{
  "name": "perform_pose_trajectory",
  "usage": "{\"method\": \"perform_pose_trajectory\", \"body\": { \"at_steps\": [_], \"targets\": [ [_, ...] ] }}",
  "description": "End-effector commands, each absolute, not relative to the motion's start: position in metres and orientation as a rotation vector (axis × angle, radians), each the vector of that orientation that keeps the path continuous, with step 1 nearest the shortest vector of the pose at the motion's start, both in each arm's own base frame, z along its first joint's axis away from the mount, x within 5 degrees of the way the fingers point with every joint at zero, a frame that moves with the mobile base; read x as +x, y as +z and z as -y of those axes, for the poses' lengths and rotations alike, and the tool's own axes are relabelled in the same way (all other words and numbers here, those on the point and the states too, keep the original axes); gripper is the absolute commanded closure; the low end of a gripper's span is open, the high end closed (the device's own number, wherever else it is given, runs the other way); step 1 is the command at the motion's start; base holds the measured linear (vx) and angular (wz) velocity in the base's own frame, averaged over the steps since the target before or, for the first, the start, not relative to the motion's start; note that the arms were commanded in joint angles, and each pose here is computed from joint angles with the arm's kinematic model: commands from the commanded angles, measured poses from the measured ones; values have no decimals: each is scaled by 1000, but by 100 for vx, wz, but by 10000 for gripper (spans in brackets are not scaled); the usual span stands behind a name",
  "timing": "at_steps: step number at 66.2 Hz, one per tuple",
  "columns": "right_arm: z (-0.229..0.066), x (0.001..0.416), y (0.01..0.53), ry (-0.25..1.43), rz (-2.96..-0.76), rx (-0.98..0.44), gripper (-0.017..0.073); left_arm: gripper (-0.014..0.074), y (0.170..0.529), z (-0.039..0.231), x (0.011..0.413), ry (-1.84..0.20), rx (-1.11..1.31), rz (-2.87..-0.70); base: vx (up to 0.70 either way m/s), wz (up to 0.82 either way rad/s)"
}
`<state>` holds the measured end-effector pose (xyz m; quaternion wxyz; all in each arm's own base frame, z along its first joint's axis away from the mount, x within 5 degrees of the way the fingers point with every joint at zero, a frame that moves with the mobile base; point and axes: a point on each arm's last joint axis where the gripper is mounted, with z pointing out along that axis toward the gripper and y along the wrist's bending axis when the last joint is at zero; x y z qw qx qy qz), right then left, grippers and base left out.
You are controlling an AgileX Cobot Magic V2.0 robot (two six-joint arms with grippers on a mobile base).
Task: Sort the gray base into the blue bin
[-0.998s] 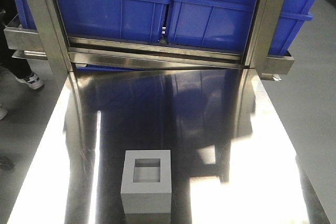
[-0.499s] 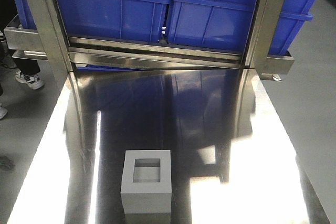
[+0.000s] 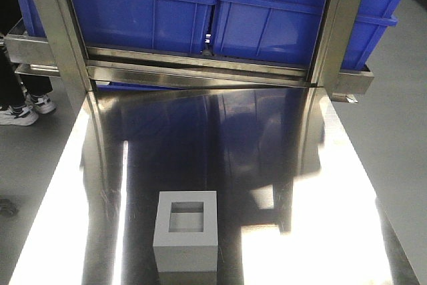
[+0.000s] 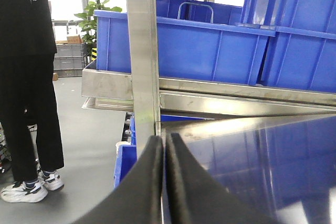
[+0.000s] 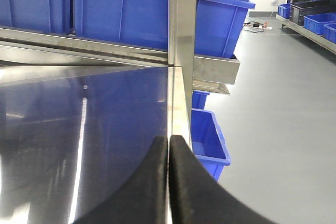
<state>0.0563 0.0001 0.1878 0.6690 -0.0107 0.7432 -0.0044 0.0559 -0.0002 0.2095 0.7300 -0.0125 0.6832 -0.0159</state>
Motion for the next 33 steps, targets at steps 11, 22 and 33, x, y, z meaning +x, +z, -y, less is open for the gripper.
{"method": "perform_pose_trajectory", "body": {
  "at_steps": [11, 22, 33],
  "targets": [
    [0, 56, 190, -19, -1603, -31, 568, 599, 276, 0, 66, -38, -32, -1506, 0, 0],
    [0, 56, 190, -19, -1603, -31, 568, 599, 303, 0, 85, -20, -21, -1657, 0, 0],
    [0, 56, 190, -19, -1603, -31, 568, 599, 307, 0, 104, -28, -30, -1824, 0, 0]
  ]
}}
